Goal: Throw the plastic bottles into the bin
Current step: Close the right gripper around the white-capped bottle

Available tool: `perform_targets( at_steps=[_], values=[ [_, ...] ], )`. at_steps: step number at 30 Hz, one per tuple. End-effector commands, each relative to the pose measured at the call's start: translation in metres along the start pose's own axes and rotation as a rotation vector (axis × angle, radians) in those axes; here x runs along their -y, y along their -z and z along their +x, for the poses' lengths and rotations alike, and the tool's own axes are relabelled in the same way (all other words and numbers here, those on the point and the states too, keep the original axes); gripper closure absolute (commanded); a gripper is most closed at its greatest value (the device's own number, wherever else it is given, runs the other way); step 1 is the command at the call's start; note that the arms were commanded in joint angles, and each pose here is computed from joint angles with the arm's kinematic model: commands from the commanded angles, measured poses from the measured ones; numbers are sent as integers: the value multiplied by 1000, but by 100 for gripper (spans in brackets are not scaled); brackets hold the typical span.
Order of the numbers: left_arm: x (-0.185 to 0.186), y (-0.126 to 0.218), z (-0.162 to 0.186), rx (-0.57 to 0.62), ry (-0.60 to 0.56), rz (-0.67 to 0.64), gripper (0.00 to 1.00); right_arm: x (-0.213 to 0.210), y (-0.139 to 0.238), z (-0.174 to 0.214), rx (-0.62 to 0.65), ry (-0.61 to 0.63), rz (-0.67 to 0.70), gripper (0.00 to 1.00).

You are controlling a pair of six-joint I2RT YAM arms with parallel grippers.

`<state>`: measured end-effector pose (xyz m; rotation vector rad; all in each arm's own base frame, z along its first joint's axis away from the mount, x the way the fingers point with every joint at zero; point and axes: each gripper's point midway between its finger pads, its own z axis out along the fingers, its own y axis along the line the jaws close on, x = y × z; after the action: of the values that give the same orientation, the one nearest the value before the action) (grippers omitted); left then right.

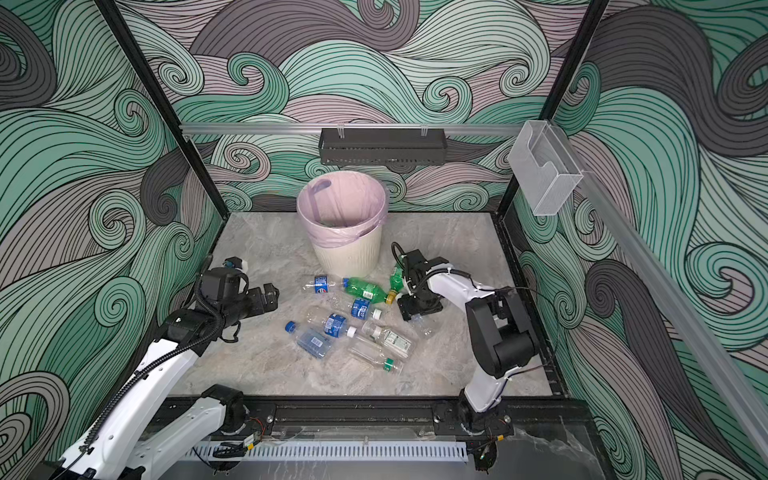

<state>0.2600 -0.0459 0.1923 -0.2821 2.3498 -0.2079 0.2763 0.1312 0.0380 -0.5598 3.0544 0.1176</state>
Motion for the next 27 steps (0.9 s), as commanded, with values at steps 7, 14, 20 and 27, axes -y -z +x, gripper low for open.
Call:
perform_targets(
  at_steps=[7, 14, 20, 27],
  values=[
    [-3, 2, -1, 8, 8, -11, 1, 2, -12, -1, -10, -33, 19, 25],
    [-4, 1, 0, 5, 6, -16, 1, 3, -18, -1, -19, -35, 18, 29],
    [-5, 0, 1, 6, 7, -21, 1, 6, -18, -2, -9, -40, 37, 32],
    [-5, -1, -1, 9, 9, -22, 1, 11, 4, -11, 75, -48, 65, 46]
  ],
)
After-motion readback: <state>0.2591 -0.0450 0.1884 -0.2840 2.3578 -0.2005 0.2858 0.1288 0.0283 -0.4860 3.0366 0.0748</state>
